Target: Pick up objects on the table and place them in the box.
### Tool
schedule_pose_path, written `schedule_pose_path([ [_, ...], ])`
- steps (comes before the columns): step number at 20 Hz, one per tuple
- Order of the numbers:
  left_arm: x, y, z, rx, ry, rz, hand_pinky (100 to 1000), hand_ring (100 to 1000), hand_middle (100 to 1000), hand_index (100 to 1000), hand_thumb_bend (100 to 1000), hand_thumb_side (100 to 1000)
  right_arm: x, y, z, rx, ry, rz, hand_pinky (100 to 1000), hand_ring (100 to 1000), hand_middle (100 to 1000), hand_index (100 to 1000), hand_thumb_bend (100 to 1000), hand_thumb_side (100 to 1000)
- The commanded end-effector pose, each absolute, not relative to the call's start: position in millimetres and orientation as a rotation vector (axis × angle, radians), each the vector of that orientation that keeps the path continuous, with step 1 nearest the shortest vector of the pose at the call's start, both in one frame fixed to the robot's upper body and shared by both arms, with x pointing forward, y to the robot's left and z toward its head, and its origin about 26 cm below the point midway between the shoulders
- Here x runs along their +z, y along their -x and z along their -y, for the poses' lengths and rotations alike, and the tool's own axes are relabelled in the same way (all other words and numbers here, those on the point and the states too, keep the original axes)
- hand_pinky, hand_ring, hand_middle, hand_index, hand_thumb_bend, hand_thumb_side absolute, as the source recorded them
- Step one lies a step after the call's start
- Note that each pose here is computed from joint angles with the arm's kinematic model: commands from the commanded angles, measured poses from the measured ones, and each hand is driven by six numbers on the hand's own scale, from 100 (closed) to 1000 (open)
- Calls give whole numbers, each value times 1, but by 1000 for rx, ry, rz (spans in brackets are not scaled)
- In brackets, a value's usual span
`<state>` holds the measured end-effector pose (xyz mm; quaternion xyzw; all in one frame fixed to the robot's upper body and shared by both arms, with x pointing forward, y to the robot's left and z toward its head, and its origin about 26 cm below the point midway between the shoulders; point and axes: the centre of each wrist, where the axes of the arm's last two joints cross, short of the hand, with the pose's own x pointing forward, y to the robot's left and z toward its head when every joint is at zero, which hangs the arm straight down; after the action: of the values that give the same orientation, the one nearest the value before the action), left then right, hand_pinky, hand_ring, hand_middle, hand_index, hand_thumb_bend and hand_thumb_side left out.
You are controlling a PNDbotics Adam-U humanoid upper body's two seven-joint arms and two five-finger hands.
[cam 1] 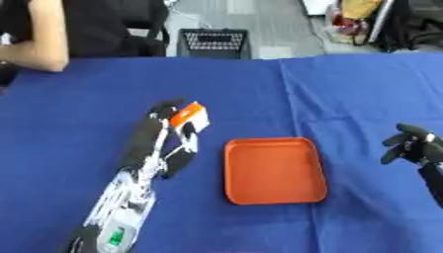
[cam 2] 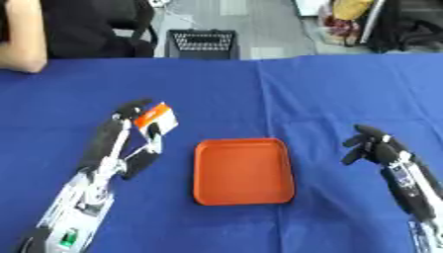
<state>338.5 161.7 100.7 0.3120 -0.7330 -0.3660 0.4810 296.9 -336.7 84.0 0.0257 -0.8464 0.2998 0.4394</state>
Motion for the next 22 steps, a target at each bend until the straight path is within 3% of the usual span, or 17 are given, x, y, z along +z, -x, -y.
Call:
schedule_pose_path([
  [1,120,-338,-151,-977,-730,1868,1000,1000,600,932,100,262,91,-298,338,769,-59,2113,557,554,664,903,100,937],
  [12,131,-340,-120,-1197,-640,1930,1000,1000,587,915,100,254,91,-299,337,772,-67,2114,557,554,665,903,100,940],
  [18,123,-339,-114,-1325,-608,1905,1000,1000,666,940,100,176,91,-299,337,773,-67,2114,557,554,665,903,100,935],
  [20,117,-339,-113,-1371,-587,1880,1000,1000,774,973,136,345,91,-299,337,774,-67,2114,557,554,665,903,100,937],
  [21,113,-339,-113,-1396,-579,1868,1000,1000,813,985,221,444,92,-299,337,773,-66,2114,557,554,665,903,100,937],
  [22,110,-339,-113,-1416,-576,1858,1000,1000,833,988,251,474,91,-299,337,773,-66,2114,557,554,665,903,100,937],
])
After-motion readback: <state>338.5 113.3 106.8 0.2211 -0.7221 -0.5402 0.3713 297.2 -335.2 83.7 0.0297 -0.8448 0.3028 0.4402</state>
